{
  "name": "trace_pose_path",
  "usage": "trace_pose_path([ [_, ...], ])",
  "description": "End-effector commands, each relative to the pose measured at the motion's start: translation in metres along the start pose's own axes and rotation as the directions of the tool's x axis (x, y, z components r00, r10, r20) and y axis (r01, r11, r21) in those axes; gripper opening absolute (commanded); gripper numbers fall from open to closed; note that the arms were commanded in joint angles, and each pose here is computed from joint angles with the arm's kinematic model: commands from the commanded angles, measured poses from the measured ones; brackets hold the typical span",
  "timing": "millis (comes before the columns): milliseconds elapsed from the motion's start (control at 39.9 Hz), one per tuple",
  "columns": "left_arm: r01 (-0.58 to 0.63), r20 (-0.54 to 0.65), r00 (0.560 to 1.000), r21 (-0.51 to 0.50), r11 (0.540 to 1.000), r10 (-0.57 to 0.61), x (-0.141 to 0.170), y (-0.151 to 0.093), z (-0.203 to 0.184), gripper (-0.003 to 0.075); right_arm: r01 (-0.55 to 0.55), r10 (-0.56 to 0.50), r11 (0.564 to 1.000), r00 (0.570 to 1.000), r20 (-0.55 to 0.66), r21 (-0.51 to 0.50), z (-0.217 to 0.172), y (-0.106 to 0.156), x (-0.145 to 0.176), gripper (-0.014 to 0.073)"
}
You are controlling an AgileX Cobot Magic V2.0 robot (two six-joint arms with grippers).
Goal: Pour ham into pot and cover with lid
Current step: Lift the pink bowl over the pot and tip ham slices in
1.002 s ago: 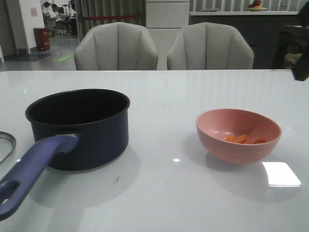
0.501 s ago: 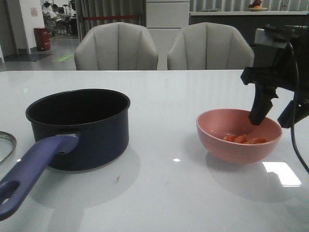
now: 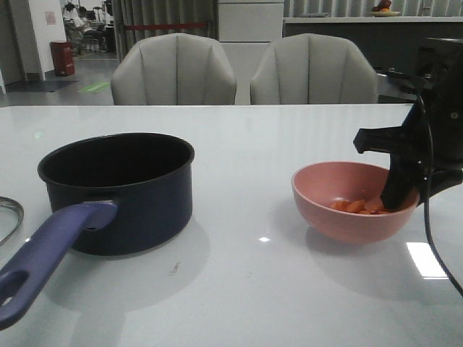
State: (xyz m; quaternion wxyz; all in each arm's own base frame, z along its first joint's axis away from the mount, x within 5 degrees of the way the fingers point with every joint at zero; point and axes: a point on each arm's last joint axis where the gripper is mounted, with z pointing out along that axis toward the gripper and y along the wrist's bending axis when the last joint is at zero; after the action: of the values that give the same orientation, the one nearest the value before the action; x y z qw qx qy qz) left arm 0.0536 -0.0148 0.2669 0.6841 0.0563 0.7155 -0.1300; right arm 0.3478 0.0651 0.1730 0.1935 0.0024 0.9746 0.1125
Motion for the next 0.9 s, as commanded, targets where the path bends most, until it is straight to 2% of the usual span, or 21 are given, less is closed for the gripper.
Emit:
trace_pose_path([
  [0, 0.001, 0.087, 0.996, 0.014, 1.000, -0.002, -0.015, -0.002, 0.000, 0.0582, 0.020, -0.019, 1.000, 0.990, 0.138, -0.011, -0.023, 0.006, -0.020, 0.0131],
  [200, 0.001, 0.087, 0.996, 0.014, 1.000, -0.002, -0.015, -0.002, 0.000, 0.0583, 0.031, -0.018, 0.998, 0.975, 0.222, -0.056, -0.054, 0.019, -0.046, 0.0131],
  [301, 0.001, 0.087, 0.996, 0.014, 1.000, -0.002, -0.015, -0.002, 0.000, 0.0583, 0.128, -0.102, 0.988, 0.958, 0.267, -0.082, -0.082, 0.041, -0.060, 0.0131],
  [376, 0.001, 0.087, 0.996, 0.014, 1.000, -0.002, -0.015, -0.002, 0.000, 0.0582, 0.237, -0.194, 0.967, 0.921, 0.337, -0.091, -0.103, 0.065, -0.067, 0.0131],
  [426, 0.001, 0.087, 0.996, 0.014, 1.000, -0.002, -0.015, -0.002, 0.000, 0.0582, 0.316, -0.256, 0.944, 0.886, 0.387, -0.099, -0.116, 0.087, -0.069, 0.0131],
  [551, 0.001, 0.087, 0.996, 0.014, 1.000, -0.002, -0.015, -0.002, 0.000, 0.0582, 0.440, -0.326, 0.891, 0.791, 0.517, -0.112, -0.138, 0.133, -0.068, 0.0131],
  [676, 0.001, 0.087, 0.996, 0.014, 1.000, -0.002, -0.015, -0.002, 0.000, 0.0582, 0.540, -0.365, 0.839, 0.654, 0.663, -0.071, -0.146, 0.170, -0.065, 0.0131],
  [876, 0.001, 0.087, 0.996, 0.014, 1.000, -0.002, -0.015, -0.002, 0.000, 0.0582, 0.587, -0.341, 0.808, 0.406, 0.848, 0.044, -0.145, 0.206, -0.055, 0.0131],
])
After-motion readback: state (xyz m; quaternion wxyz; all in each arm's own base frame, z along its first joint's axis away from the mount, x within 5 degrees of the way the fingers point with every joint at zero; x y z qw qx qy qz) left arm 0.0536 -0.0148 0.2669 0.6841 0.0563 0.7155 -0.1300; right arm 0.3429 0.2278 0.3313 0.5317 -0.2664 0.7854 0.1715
